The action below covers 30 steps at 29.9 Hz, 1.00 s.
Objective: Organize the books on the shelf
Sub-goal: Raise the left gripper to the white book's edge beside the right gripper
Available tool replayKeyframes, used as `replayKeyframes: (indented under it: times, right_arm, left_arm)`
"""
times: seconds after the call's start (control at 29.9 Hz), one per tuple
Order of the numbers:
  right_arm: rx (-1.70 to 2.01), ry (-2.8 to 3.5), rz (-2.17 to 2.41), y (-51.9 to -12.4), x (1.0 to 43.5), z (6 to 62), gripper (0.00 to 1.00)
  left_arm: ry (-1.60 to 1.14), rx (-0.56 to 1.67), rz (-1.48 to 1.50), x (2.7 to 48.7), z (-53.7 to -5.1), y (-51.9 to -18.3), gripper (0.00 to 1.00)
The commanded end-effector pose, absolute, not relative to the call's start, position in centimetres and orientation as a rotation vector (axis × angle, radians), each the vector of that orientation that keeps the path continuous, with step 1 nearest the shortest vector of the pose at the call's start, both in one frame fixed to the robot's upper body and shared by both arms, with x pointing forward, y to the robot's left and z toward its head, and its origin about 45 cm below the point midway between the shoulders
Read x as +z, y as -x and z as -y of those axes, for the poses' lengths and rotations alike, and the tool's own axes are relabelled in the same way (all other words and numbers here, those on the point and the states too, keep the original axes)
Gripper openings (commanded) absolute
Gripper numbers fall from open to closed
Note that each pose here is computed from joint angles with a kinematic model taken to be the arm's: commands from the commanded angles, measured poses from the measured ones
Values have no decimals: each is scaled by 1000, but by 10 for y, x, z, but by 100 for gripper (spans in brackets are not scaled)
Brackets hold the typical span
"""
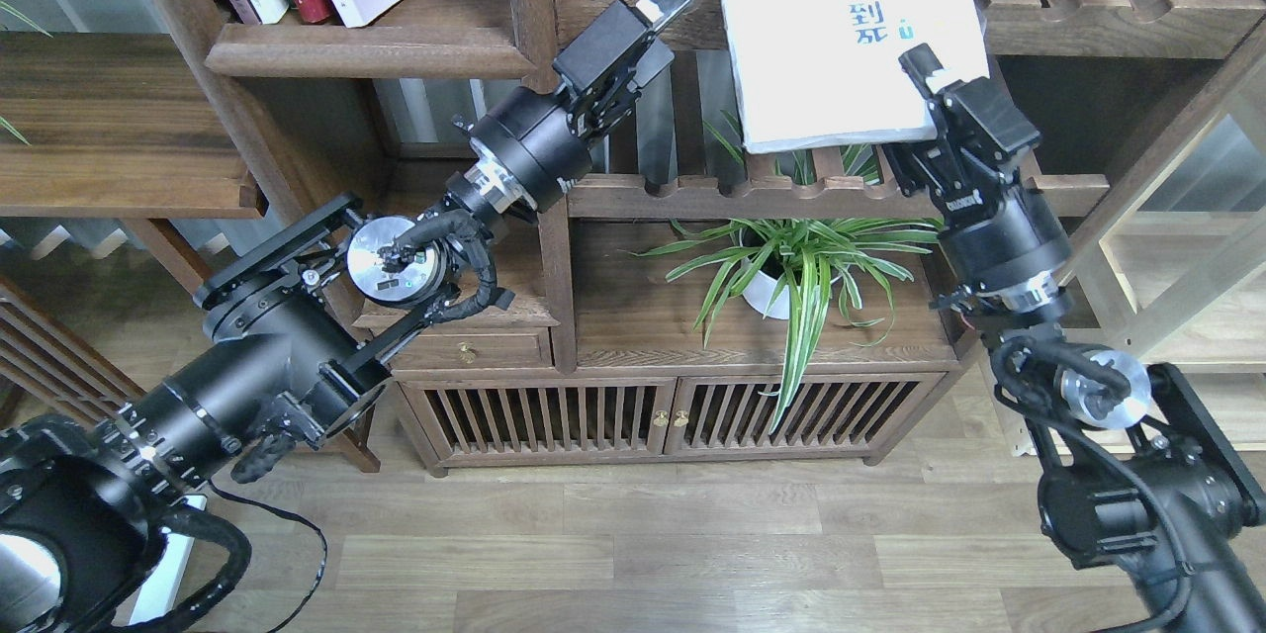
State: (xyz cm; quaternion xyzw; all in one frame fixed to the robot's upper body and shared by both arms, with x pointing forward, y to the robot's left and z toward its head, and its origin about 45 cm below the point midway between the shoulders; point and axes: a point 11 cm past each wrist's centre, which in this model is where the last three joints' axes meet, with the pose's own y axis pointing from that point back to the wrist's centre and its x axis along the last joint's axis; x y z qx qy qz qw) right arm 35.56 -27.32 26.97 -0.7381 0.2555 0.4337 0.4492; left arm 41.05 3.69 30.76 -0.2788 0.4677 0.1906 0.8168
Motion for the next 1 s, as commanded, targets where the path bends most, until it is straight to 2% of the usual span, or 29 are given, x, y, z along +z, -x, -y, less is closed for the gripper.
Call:
replayKeyframes:
  times: [0.0, 0.37, 0.5, 0.87, 0.97]
  right_arm:
    - [1070, 1854, -603, -360, 277, 264, 4]
    - [1157, 1878, -557, -355, 264, 234, 4]
    - [1153, 1884, -560, -355, 264, 236, 4]
    - [1137, 1892, -549, -359, 271, 235, 4]
    - [1139, 1892, -547, -359, 271, 234, 4]
  left_arm:
    - [593, 400, -984, 315, -35, -413, 98]
    - [624, 396, -1021, 318, -37, -416, 94]
    - [620, 394, -1022, 318, -36, -415, 87]
    - [612, 388, -1027, 315, -35, -413, 50]
    - [599, 389, -1024, 313, -35, -413, 48]
